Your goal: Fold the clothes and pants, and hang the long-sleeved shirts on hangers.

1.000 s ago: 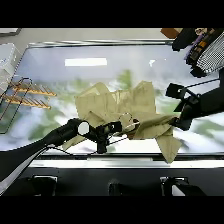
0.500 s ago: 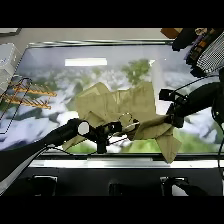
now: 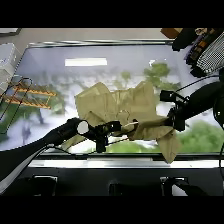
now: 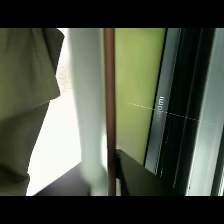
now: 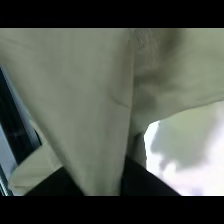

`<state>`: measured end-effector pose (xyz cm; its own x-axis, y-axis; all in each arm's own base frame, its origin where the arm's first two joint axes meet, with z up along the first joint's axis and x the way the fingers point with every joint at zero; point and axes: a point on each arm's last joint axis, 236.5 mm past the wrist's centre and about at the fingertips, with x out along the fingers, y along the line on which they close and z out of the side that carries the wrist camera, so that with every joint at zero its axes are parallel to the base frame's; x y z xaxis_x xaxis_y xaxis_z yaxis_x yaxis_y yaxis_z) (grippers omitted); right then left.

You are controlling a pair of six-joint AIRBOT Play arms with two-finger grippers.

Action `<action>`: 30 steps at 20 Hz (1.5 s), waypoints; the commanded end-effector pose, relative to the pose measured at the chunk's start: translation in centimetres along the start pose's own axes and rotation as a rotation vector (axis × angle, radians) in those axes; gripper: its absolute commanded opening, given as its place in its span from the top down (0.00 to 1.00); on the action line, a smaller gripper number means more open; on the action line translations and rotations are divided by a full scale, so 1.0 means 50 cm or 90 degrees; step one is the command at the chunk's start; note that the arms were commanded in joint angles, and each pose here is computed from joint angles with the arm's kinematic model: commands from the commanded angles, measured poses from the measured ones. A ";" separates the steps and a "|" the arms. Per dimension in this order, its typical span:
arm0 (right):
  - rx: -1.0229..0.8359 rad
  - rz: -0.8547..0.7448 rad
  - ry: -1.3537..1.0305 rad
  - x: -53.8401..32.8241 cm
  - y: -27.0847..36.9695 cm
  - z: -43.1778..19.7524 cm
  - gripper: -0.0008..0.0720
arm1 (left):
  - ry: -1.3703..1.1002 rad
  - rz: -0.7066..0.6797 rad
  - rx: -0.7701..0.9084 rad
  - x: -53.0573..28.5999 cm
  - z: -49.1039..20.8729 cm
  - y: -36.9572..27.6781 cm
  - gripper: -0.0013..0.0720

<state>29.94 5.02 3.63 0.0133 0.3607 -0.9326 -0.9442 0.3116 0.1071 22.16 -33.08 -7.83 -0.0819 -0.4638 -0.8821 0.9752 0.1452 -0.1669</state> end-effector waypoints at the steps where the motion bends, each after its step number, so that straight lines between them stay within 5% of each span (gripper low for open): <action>1: -0.015 -0.012 -0.010 -0.030 0.024 0.013 0.96 | -0.006 0.008 -0.011 -0.006 -0.001 0.014 0.67; 5: -0.015 -0.036 -0.018 -0.054 0.035 0.022 0.96 | -0.030 0.046 -0.071 -0.021 -0.002 0.068 0.38; 8: -0.020 -0.042 -0.035 -0.063 0.040 0.036 0.96 | -0.023 0.041 -0.140 -0.040 -0.030 0.090 0.32; 9: -0.021 -0.045 -0.042 -0.065 0.040 0.041 0.96 | -0.020 0.036 -0.151 -0.049 -0.040 0.093 0.23; 20: 0.008 -0.092 -0.172 -0.124 0.062 0.138 0.96 | -0.102 0.091 -0.562 -0.271 -0.158 0.204 0.23; 27: 0.014 -0.095 -0.234 -0.146 0.071 0.181 0.96 | -0.122 -0.037 -0.640 -0.203 -0.062 0.087 0.23; 30: 0.013 -0.092 -0.247 -0.150 0.074 0.191 0.96 | -0.179 0.000 -0.617 -0.157 0.029 0.068 0.23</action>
<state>29.34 11.31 13.69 0.2606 0.5932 -0.7617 -0.9185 0.3954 -0.0063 26.65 -26.00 -1.28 0.0210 -0.5925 -0.8053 0.4041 0.7418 -0.5353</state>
